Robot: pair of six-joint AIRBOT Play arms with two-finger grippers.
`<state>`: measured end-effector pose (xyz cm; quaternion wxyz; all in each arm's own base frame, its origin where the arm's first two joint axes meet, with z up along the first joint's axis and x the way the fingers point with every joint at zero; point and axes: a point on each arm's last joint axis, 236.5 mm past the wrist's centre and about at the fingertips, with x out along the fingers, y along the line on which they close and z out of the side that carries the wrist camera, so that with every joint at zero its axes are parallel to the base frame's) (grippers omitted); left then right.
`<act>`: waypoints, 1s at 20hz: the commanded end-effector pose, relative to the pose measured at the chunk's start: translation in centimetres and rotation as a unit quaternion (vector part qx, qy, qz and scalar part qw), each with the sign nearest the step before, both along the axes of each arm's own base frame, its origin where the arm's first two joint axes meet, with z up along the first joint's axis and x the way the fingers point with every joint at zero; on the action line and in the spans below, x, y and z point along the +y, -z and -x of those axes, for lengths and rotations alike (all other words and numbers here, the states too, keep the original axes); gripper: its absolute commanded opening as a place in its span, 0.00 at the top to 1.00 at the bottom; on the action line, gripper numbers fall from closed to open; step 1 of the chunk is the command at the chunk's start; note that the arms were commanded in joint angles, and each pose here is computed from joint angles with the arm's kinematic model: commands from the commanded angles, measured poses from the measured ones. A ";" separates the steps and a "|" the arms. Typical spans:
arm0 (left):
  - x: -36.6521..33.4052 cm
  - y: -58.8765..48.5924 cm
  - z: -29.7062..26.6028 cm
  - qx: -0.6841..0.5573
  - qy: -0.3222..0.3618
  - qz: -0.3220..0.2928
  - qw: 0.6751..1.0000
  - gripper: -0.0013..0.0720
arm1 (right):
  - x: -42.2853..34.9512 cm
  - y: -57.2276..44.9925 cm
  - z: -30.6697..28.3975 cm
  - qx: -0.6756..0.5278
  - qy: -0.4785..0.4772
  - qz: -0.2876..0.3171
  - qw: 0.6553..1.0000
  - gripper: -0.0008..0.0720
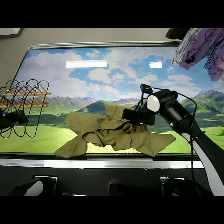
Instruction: Fold the clothes and pants, and hang the long-sleeved shirts on hangers.
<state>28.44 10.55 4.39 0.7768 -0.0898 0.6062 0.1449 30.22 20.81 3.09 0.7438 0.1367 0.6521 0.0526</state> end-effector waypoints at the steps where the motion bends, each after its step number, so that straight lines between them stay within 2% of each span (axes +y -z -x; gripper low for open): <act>1: 2.7 4.2 2.4 0.015 -0.036 0.056 0.998 0.06 | -0.1 0.1 0.1 0.001 -0.008 0.003 1.000 0.95; 5: 4.6 6.8 2.0 0.003 0.005 0.055 0.998 0.06 | -0.2 0.1 0.0 -0.001 -0.008 0.006 1.000 0.95; 10: 2.4 10.5 -0.1 0.022 0.079 0.082 0.993 0.06 | -0.7 0.2 -0.2 -0.007 -0.009 0.017 1.000 0.95; 15: 1.5 13.9 -2.1 0.032 0.100 0.081 0.991 0.08 | -0.9 0.2 -0.3 -0.008 -0.007 0.021 1.000 0.95; 16: 1.4 14.2 -2.3 0.032 0.103 0.079 0.991 0.11 | -0.9 0.2 -0.3 -0.008 -0.006 0.021 1.000 0.95; 17: 1.2 14.6 -2.4 0.035 0.106 0.080 0.990 0.18 | -0.9 0.2 -0.3 -0.008 -0.003 0.021 1.000 0.95; 20: 1.3 15.4 -2.2 0.046 0.109 0.081 0.990 0.19 | -0.9 0.2 -0.3 -0.008 -0.003 0.021 1.000 0.95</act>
